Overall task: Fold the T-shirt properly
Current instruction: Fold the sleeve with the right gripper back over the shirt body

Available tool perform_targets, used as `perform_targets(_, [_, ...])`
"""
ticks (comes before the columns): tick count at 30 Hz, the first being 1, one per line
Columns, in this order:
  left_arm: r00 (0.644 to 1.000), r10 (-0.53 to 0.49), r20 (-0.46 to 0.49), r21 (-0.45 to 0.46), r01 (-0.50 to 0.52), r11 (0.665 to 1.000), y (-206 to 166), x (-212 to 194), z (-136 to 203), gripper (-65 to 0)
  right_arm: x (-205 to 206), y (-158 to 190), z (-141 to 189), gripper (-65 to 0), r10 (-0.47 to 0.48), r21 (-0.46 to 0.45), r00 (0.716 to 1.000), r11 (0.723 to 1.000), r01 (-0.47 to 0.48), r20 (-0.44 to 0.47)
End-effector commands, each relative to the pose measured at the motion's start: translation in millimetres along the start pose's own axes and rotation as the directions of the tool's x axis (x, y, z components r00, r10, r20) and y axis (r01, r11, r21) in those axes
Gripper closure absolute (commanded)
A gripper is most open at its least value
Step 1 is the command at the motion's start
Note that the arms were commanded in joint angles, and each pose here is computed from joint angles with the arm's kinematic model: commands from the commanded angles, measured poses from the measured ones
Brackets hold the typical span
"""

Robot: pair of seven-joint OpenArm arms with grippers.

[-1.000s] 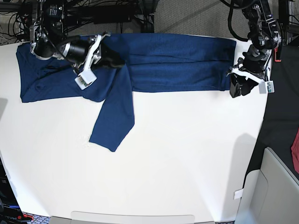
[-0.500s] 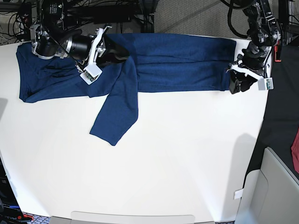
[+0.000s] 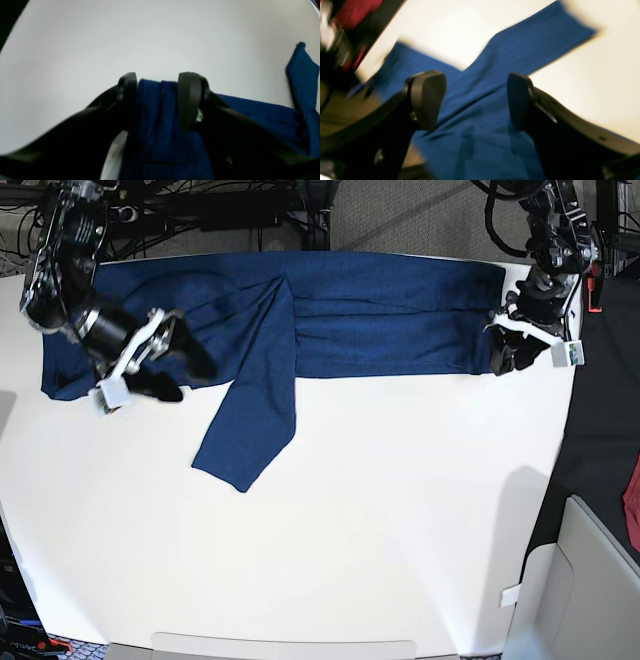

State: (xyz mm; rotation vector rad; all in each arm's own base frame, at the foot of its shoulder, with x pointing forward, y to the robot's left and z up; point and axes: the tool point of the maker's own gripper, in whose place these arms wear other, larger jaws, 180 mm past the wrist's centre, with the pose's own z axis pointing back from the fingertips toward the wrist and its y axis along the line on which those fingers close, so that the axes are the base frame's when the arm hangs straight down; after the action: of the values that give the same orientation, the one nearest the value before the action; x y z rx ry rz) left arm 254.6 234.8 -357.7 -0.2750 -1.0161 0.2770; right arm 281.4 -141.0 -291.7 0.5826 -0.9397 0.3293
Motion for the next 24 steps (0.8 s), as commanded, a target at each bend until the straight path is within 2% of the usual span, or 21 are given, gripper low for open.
perform_targets(1, [0.999, -0.015, 0.05, -0.025, 0.016, 1.0, -6.5, 15.0, 0.5, -26.2, 22.5, -3.8, -4.5, -41.7, 0.038, -0.006, 0.997, 0.999, -0.038, 0.06])
perform_targets(6, [0.999, -0.012, 0.048, -0.026, 0.013, 1.0, -7.3, 13.6, 0.5, -26.2, 31.7, -41.1, -33.1, -41.7, 0.049, -0.124, 0.999, 0.991, -0.046, 0.021])
perform_targets(10, [0.999, -0.011, 0.051, -0.021, 0.013, 1.0, -5.4, 14.7, 1.2, -26.2, 38.8, -62.5, -55.4, -41.7, 0.029, -0.174, 1.0, 0.984, -0.03, -0.008])
perform_targets(16, [0.999, -0.011, 0.052, -0.018, 0.012, 1.0, -4.4, 15.3, 1.5, -26.2, 56.2, -81.8, -82.1, -41.7, 0.078, -0.283, 0.995, 0.955, -0.091, -0.055])
perform_targets(19, [0.999, -0.011, 0.052, -0.018, 0.012, 1.0, -4.4, 15.3, 1.5, -26.2, 61.3, -84.2, -98.8, -41.7, 0.113, -0.298, 0.99, 0.945, -0.132, -0.082])
perform_targets(24, [0.998, -0.012, 0.057, -0.02, 0.013, 1.0, -5.0, 17.0, 0.8, -26.2, 59.7, -77.3, -130.4, -41.7, 0.171, -0.261, 0.976, 0.944, -0.202, -0.137])
